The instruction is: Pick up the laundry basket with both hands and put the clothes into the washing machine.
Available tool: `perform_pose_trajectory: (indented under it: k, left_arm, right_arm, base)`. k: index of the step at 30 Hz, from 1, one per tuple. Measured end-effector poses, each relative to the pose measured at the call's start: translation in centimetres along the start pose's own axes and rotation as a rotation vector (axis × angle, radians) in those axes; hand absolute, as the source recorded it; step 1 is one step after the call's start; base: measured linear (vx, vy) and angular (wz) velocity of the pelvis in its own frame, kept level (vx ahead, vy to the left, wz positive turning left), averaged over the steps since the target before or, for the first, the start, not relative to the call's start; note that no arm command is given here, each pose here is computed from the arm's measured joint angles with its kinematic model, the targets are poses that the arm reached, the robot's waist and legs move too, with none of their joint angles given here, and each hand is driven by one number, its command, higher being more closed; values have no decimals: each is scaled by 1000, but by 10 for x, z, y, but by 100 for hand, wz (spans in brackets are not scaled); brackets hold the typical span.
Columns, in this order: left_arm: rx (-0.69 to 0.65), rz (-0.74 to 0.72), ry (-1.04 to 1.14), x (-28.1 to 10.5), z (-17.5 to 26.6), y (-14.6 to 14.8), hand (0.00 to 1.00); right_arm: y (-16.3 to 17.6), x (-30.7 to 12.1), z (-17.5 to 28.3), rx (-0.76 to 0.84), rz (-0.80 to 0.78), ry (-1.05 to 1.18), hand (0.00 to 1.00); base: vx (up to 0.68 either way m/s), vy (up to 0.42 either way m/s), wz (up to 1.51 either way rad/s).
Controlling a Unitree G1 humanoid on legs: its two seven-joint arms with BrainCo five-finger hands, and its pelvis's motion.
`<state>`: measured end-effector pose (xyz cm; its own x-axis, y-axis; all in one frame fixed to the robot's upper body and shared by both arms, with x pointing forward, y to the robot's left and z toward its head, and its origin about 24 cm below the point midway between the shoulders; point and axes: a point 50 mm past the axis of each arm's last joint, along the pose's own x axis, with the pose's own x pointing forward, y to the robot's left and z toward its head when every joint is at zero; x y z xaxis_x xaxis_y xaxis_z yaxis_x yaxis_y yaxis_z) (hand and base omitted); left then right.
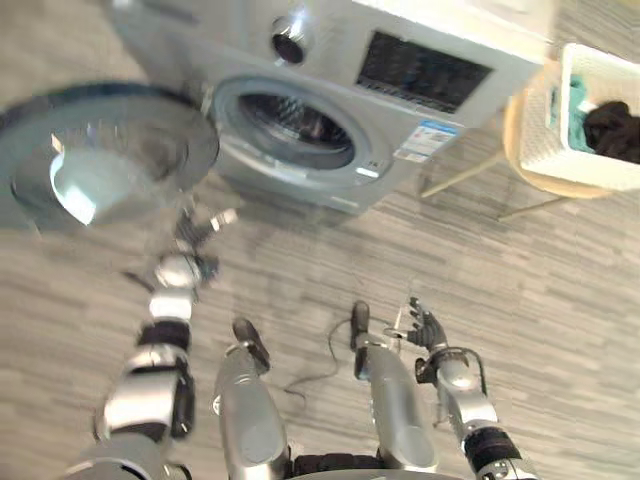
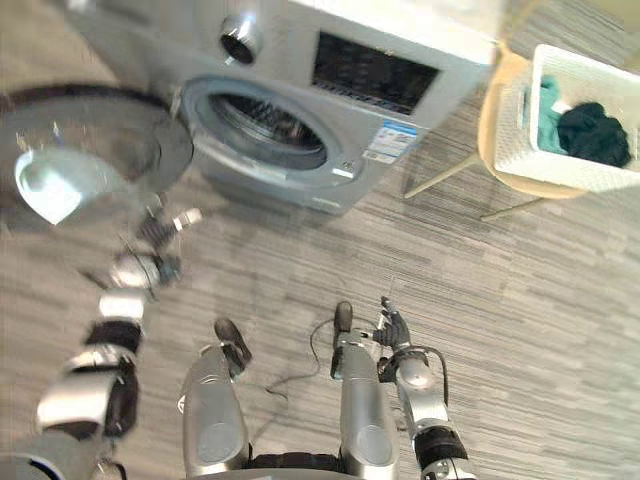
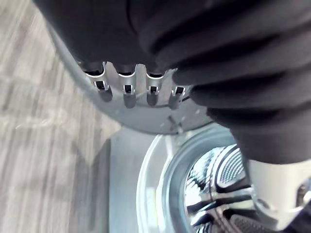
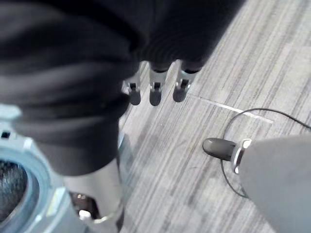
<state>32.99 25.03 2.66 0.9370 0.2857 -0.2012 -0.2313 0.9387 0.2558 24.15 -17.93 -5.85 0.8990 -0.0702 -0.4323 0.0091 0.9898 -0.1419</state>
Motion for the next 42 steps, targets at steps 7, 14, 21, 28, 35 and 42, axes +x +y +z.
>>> perform_pose_trajectory:
  k: [7, 14, 21, 28, 35, 42]
  left_arm:
    - [-544, 92, 547, -117, -160, -48, 0]
    - [-568, 130, 611, -158, -184, -57, 0]
    - [-505, 254, 647, -176, -196, -43, 0]
    - [-506, 203, 573, -177, -182, -54, 0]
    - [-491, 245, 606, -184, -191, -46, 0]
    - [-372, 228, 715, -200, -207, -44, 0]
  right_arm:
    - [-18, -14, -58, 59, -110, 260, 0]
    - [0, -6, -41, 183, -130, 185, 0]
    - [8, -8, 28, 225, -88, -158, 0]
    - [-14, -18, 71, 249, -158, -368, 0]
    - [30, -23, 84, 258, -32, -424, 0]
    - [40, -30, 71, 231, -3, -385, 0]
  base:
    - [57, -8, -50]
    - [87, -39, -67]
    - [158, -212, -127]
    - [274, -45, -65]
    - [426, 80, -34]
    - [531, -3, 83]
